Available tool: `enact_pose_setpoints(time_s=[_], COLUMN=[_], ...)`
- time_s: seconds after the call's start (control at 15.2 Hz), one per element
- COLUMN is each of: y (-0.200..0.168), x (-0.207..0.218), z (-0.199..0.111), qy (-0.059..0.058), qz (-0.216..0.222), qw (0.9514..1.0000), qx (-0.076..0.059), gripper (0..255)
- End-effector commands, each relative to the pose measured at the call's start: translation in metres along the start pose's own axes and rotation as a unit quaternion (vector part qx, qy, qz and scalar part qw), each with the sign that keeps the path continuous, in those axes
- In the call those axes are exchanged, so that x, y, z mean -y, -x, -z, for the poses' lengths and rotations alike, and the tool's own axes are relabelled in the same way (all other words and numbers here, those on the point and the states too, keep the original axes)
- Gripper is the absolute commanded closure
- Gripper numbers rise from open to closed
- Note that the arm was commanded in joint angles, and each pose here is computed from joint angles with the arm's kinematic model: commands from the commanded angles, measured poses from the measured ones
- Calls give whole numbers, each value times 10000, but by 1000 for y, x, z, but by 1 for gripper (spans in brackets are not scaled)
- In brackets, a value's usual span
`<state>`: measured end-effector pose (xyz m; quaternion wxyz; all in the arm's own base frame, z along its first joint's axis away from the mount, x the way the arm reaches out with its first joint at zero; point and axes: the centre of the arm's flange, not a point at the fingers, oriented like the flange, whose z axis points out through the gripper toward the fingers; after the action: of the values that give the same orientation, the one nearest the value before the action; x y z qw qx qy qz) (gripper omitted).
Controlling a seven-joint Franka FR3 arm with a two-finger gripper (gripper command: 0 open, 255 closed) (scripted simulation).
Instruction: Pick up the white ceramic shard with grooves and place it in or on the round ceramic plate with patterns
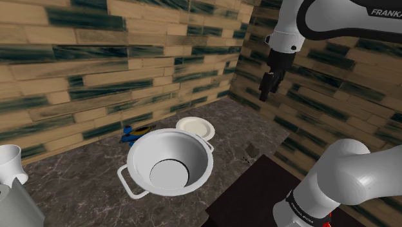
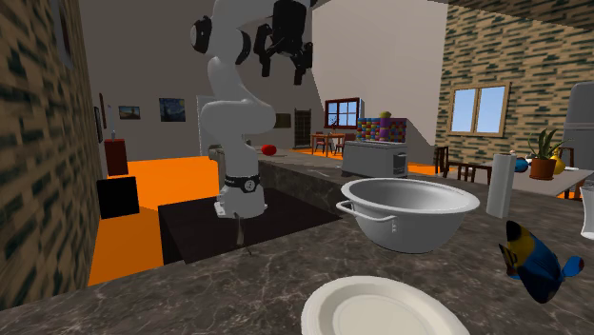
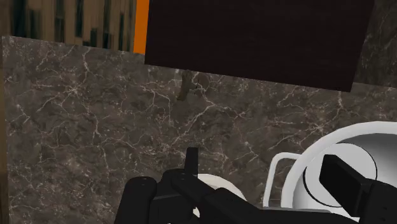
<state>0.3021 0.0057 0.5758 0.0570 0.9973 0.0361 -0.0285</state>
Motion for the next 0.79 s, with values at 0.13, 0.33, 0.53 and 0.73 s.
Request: enact_pose_setpoints(time_s=[0.13,0.33,0.53,0.73], y=[1,3,4,7], x=[-12,-28,-43,-58], z=[-25,-63,-101,-139], qy=[-90,-225,-361,-496], qz=[-59,-147,-235,-323], qw=[9999,9996,9991,9982], qx=[1,2,3,4], gripper=[0,0,0,0])
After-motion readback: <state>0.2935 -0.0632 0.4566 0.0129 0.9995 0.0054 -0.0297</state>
